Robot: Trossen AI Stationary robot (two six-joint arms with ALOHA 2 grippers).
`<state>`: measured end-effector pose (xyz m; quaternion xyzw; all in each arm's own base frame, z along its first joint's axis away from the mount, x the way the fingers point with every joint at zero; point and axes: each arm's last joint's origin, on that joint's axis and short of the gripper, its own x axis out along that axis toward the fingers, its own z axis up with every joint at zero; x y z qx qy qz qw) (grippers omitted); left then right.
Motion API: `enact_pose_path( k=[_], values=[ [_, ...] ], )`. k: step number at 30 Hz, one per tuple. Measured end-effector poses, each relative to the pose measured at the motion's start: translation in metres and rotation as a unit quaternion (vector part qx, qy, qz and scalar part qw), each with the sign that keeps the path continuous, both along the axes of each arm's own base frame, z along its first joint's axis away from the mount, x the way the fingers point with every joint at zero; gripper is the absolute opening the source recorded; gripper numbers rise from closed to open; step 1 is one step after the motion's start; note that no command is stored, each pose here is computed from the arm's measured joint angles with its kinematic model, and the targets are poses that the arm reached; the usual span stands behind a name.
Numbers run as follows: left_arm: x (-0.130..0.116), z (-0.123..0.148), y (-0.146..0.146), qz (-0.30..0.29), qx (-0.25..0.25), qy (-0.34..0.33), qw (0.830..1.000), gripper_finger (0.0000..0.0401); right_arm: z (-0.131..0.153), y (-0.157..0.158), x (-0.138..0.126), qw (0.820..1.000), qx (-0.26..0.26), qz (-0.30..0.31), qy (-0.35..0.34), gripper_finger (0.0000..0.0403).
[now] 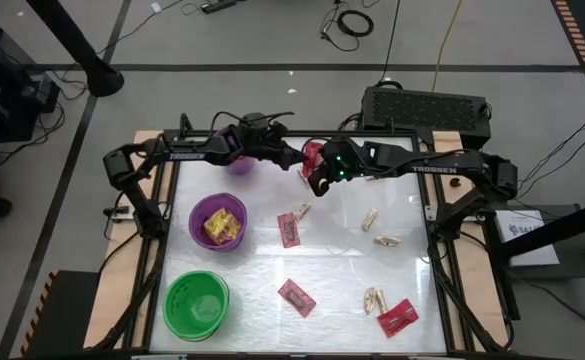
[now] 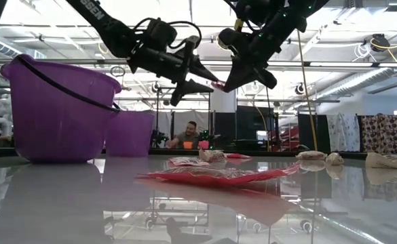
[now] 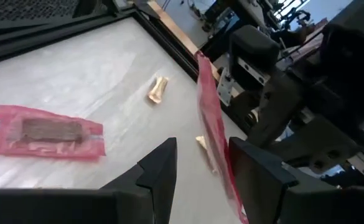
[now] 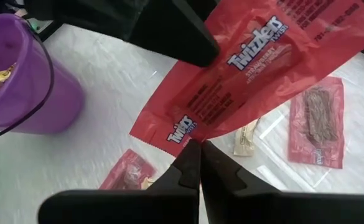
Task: Sort candy by brand, put in halloween buckets
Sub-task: Put the red candy into the top purple bucket
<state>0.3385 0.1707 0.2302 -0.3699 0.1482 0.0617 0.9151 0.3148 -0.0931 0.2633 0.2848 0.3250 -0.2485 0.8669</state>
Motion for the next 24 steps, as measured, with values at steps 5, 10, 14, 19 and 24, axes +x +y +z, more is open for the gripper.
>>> enact_pose_path(
  k=[5, 10, 14, 19, 24],
  values=[
    [0.0007, -0.0015, 0.0002, 0.000, 0.000, 0.000, 1.000, 0.0148, 0.0000, 0.0028, 0.0008, 1.000, 0.002, 0.006, 0.000, 0.0000],
    [0.0014, 0.0010, 0.0006, -0.001, 0.006, -0.011, 1.000, 0.0114, 0.0000, 0.0034, 0.0010, 1.000, 0.001, 0.006, -0.001, 0.0000],
    [0.0014, 0.0007, 0.0003, -0.005, 0.004, -0.011, 1.000, 0.0071, 0.0000, 0.0034, 0.0010, 1.000, 0.001, 0.006, -0.001, 0.0000],
    [0.0014, 0.0009, 0.0002, -0.006, 0.004, -0.011, 1.000, 0.0011, 0.0000, 0.0036, 0.0011, 1.000, 0.001, 0.007, 0.000, 0.0000],
    [0.0014, 0.0008, 0.0002, -0.007, 0.003, -0.011, 1.000, 0.0009, 0.0000, 0.0036, 0.0011, 1.000, -0.001, 0.010, 0.000, 0.0000]
  ],
)
